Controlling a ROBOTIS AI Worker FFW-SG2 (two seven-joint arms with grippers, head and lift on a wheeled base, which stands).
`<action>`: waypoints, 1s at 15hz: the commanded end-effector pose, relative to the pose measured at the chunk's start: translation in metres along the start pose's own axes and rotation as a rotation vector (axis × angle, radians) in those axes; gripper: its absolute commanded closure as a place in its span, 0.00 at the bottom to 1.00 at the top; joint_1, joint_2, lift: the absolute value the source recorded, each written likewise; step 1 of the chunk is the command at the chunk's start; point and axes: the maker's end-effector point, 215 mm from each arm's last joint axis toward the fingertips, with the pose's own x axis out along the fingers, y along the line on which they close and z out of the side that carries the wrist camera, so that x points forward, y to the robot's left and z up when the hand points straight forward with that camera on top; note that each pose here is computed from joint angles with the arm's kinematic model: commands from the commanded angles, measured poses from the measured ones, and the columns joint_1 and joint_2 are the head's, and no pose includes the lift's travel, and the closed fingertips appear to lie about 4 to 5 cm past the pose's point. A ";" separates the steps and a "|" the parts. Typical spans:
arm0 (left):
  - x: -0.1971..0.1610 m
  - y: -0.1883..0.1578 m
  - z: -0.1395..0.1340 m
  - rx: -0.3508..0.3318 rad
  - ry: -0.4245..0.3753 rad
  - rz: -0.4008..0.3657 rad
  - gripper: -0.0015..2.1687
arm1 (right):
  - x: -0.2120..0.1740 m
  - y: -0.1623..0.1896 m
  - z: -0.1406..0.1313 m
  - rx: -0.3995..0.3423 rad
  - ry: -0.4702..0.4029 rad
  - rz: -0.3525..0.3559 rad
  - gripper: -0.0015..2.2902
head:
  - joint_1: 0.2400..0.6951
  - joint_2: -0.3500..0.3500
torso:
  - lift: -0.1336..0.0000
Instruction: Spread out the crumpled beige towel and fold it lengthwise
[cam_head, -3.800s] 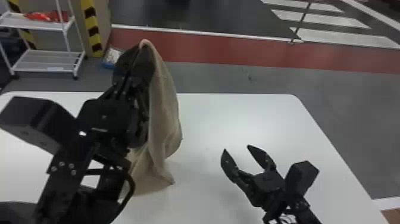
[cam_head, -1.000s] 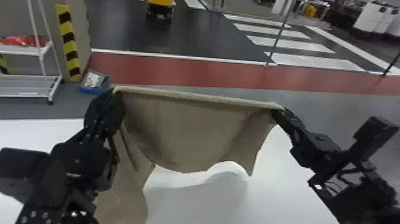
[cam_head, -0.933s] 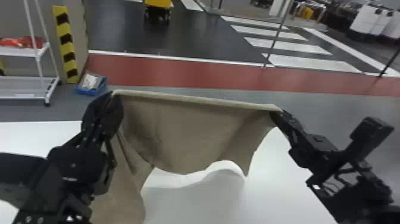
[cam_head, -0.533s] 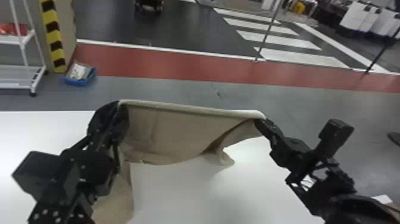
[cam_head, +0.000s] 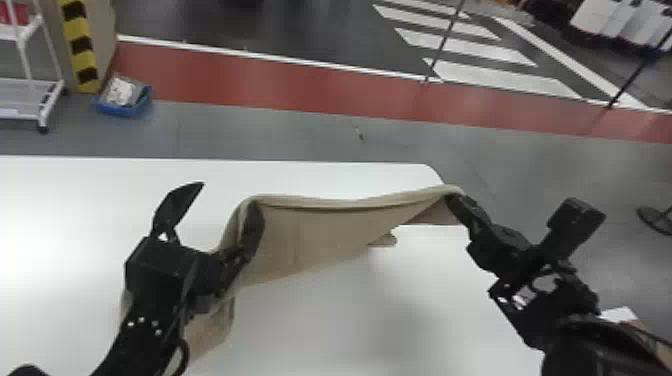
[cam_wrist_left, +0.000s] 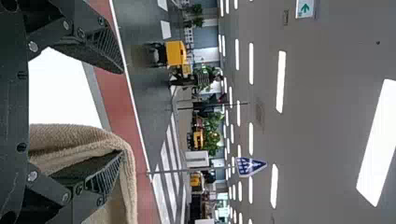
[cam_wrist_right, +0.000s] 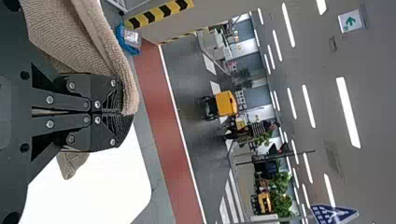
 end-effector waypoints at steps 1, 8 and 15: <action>0.003 0.003 -0.011 0.014 0.017 0.004 0.12 | -0.004 -0.022 0.001 0.015 -0.007 -0.034 0.83 | 0.99 0.00 | 0.07; -0.006 0.010 -0.027 0.016 0.021 0.014 0.12 | -0.004 -0.054 -0.018 0.037 0.020 -0.090 0.83 | 1.00 0.00 | 0.07; -0.034 -0.006 -0.029 -0.012 0.033 -0.026 0.12 | -0.006 -0.061 -0.084 -0.017 0.109 -0.120 0.83 | 1.00 0.00 | 0.07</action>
